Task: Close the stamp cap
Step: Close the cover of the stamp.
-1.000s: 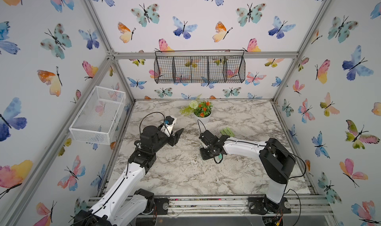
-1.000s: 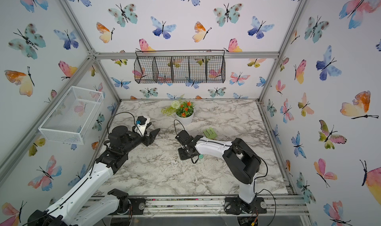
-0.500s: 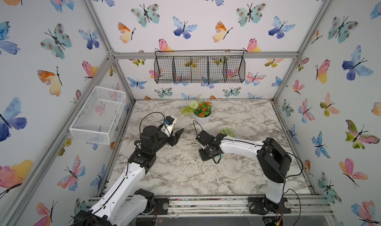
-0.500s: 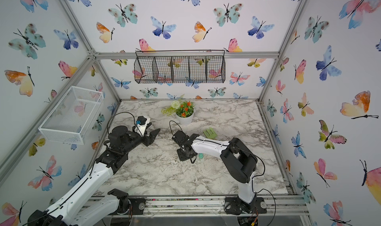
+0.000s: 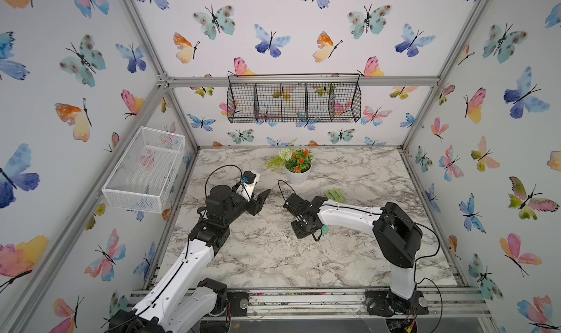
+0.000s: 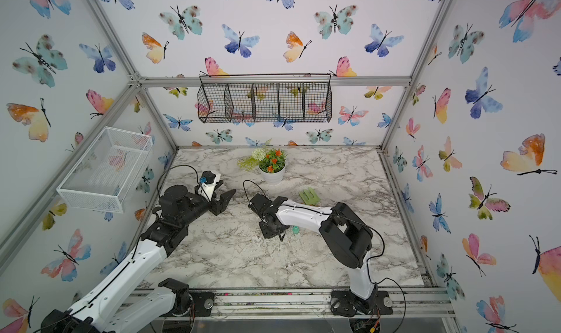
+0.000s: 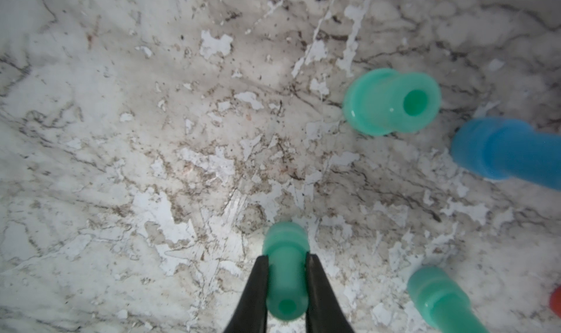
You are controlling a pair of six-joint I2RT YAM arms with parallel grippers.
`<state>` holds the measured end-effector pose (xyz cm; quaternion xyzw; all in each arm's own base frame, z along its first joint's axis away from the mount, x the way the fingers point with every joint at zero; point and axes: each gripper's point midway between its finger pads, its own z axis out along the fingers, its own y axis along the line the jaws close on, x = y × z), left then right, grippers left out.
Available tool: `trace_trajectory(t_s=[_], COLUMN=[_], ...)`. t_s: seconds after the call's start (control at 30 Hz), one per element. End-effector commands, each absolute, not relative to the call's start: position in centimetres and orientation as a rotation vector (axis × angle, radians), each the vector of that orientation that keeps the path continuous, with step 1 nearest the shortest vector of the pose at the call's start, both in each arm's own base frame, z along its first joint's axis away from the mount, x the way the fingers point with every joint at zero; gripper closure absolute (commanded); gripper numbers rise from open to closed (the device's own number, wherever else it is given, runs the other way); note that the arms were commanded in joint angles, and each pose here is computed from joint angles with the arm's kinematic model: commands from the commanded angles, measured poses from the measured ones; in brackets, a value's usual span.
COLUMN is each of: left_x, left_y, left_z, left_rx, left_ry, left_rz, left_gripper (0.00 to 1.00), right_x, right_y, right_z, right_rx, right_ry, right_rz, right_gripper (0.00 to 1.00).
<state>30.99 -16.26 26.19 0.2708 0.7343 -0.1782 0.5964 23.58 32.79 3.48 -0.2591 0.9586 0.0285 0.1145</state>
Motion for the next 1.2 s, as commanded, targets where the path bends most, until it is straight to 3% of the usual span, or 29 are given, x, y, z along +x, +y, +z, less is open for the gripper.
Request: trace_trajectory(t_s=[0.0, 0.63, 0.83, 1.17], left_x=[31.1, 31.1, 31.1, 31.1], left_y=[-16.4, -16.3, -16.3, -16.0], left_z=[27.4, 27.2, 27.2, 27.2], left_rx=[0.625, 0.621, 0.622, 0.612], left_ry=[1.681, 1.687, 1.687, 1.688], left_rz=[-0.436, -0.434, -0.434, -0.416], left_gripper=[0.38, 0.38, 0.38, 0.38], right_x=[23.1, 17.2, 17.2, 20.8], right_y=[31.2, 25.7, 25.8, 31.1], right_z=[1.9, -8.2, -7.9, -2.2], right_rx=[-0.799, -0.794, -0.776, -0.771], right_ry=[2.837, 2.996, 2.985, 2.853], right_rz=[-0.055, -0.259, -0.244, -0.100], right_gripper=[0.94, 0.97, 0.96, 0.71])
